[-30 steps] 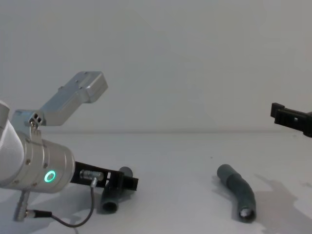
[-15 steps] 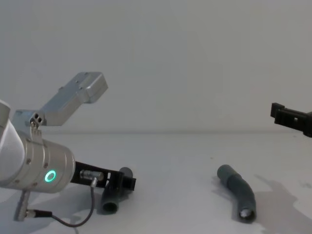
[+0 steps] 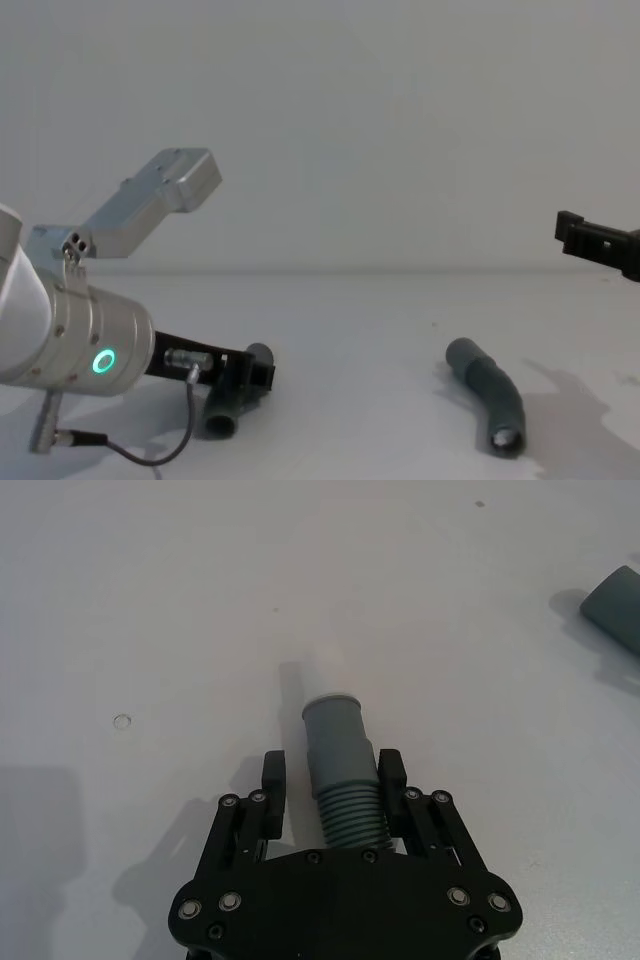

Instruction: Use both hands to pick up one end of the pipe from the table, align the ends, and insert them.

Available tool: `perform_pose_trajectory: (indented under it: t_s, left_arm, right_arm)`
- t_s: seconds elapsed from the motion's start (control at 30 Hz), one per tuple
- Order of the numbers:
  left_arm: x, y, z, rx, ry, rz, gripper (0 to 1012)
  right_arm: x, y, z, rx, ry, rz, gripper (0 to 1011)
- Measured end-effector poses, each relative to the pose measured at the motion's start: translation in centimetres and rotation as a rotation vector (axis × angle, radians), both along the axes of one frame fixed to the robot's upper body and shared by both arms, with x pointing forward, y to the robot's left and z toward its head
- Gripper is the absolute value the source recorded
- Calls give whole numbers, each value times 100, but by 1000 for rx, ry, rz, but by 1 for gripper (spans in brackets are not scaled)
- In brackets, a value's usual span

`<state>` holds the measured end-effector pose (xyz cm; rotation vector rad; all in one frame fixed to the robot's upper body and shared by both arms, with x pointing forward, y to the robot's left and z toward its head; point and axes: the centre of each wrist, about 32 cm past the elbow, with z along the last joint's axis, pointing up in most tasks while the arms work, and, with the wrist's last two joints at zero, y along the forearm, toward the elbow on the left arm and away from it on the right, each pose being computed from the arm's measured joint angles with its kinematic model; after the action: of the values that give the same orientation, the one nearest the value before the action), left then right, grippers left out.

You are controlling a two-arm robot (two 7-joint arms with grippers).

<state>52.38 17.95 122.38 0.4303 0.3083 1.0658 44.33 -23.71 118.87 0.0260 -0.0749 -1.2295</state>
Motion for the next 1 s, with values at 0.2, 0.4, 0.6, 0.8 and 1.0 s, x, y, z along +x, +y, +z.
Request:
perform_pose_trajectory:
  t_s: [0.2,0.4,0.6,0.8,1.0]
  left_arm:
    - [0,-1,-1,0,1,0,494]
    - [0,-2,-1,0,1,0,450]
    - [0,-2,-2,0,1,-1,411]
    - [0,-2,-2,0,2,-1,374]
    - [0,-2,-2,0,2,0,345]
  right_arm:
    - [0,0,0,0,0,0,1002]
    - [0,0,0,0,0,0,1002]
    - [0,0,0,0,0,0,1002]
    - [0,0,0,0,0,0,1002]
    - [27,-11,75,-8,0,17,1002]
